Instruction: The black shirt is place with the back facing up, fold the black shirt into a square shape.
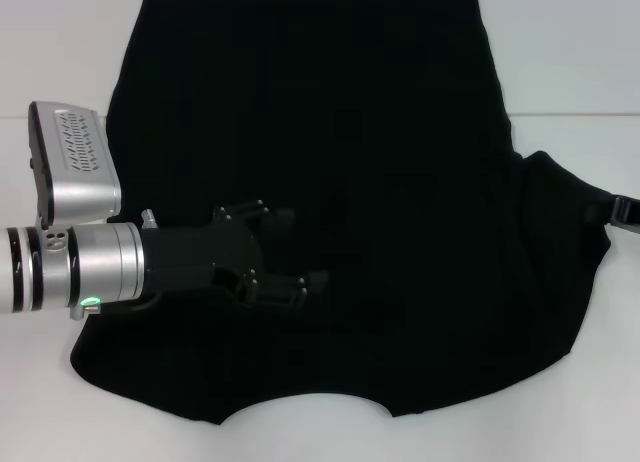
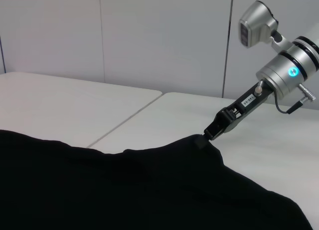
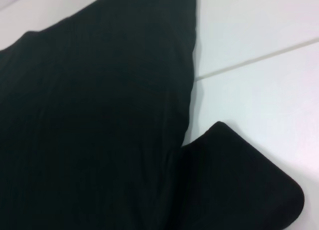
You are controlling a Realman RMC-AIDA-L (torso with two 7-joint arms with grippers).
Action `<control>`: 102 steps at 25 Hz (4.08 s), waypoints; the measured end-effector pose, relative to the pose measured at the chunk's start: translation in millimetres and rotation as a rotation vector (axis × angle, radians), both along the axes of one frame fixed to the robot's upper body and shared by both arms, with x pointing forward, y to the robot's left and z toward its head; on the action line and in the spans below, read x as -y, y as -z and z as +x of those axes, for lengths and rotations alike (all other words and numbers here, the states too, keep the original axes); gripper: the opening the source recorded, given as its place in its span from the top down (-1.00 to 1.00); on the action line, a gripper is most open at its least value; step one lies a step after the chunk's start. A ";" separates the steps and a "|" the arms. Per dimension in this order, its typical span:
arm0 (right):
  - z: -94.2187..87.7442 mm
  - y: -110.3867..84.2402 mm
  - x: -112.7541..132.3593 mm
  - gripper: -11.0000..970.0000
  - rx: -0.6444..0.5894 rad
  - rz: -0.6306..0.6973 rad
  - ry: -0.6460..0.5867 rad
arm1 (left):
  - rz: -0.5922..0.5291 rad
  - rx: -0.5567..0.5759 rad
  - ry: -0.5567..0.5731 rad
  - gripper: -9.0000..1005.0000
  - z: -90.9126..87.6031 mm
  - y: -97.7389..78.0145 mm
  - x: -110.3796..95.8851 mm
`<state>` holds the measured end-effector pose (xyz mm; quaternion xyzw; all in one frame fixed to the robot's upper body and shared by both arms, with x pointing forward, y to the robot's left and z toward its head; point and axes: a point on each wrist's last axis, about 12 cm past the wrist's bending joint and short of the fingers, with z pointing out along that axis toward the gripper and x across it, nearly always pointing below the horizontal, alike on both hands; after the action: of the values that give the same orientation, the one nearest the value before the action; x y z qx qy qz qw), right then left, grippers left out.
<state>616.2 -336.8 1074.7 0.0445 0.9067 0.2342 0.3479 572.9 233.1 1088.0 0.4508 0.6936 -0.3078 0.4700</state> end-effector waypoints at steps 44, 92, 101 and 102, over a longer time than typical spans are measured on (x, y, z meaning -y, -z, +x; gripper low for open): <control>-12.4 15.6 13.1 0.96 0.044 -0.011 0.100 | 0.002 -0.008 0.002 -0.89 4.3 -3.0 4.3; 30.0 -36.2 -122.8 0.24 -0.018 -0.008 -0.454 | 0.007 -0.018 -0.009 -0.89 3.5 0.5 4.5; 31.3 -35.5 -118.3 -0.17 -0.011 -0.016 -0.429 | 0.006 -0.023 -0.010 -0.89 3.1 2.0 5.9; 32.1 -36.1 -118.2 -0.16 -0.005 -0.017 -0.424 | 0.006 -0.025 -0.010 -0.89 3.0 2.3 6.1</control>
<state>648.3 -218.5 1110.7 -0.1495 0.8987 0.2942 0.2889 575.9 227.0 1085.7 0.4449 0.7024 -0.3090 0.4617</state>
